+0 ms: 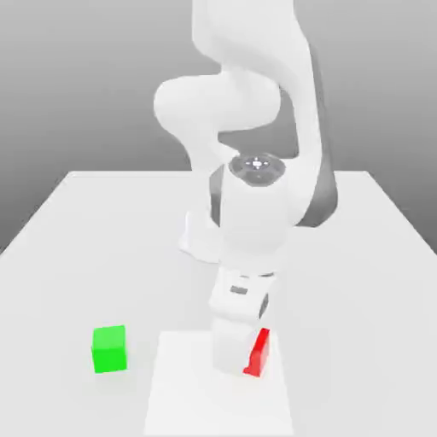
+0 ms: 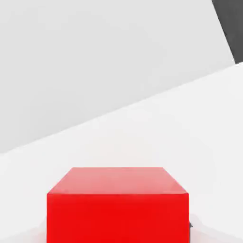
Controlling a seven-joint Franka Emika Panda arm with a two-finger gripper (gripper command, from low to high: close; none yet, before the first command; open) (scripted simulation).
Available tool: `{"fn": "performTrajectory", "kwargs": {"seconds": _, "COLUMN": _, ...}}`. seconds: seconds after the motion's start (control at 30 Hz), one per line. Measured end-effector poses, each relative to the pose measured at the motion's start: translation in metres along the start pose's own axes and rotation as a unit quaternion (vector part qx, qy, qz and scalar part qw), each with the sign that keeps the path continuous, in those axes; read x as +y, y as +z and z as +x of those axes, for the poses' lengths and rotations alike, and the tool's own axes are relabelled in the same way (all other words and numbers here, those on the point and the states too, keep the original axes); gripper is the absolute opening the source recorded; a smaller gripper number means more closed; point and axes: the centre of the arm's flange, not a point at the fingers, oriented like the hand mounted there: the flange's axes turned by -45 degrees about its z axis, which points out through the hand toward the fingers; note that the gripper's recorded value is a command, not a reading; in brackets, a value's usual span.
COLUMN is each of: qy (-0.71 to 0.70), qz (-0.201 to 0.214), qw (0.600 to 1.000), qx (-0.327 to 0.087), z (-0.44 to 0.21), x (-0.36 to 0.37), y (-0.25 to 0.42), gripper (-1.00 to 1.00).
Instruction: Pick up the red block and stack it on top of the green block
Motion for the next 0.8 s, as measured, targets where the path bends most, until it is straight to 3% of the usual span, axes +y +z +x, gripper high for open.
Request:
{"fn": "performTrajectory", "kwargs": {"seconds": 0.1, "qy": 0.015, "qz": 0.001, "qw": 1.0, "qx": 0.0, "z": -0.019, "x": 0.007, "y": -0.02, "gripper": -1.0}}
{"fn": "performTrajectory", "kwargs": {"seconds": 0.37, "qy": 0.104, "qz": 0.002, "qw": 0.995, "qx": 0.0, "z": -0.206, "x": 0.044, "y": -0.054, "gripper": -1.0}}
{"fn": "performTrajectory", "kwargs": {"seconds": 0.73, "qy": 0.102, "qz": 0.001, "qw": 0.995, "qx": 0.002, "z": -0.219, "x": 0.045, "y": 0.0, "gripper": -1.0}}
{"fn": "performTrajectory", "kwargs": {"seconds": 0.77, "qy": 0.103, "qz": 0.002, "qw": 0.995, "qx": 0.001, "z": -0.219, "x": 0.043, "y": 0.006, "gripper": 1.0}}
{"fn": "performTrajectory", "kwargs": {"seconds": 0.8, "qy": 0.103, "qz": 0.002, "qw": 0.995, "qx": 0.001, "z": -0.219, "x": 0.043, "y": 0.006, "gripper": 1.0}}
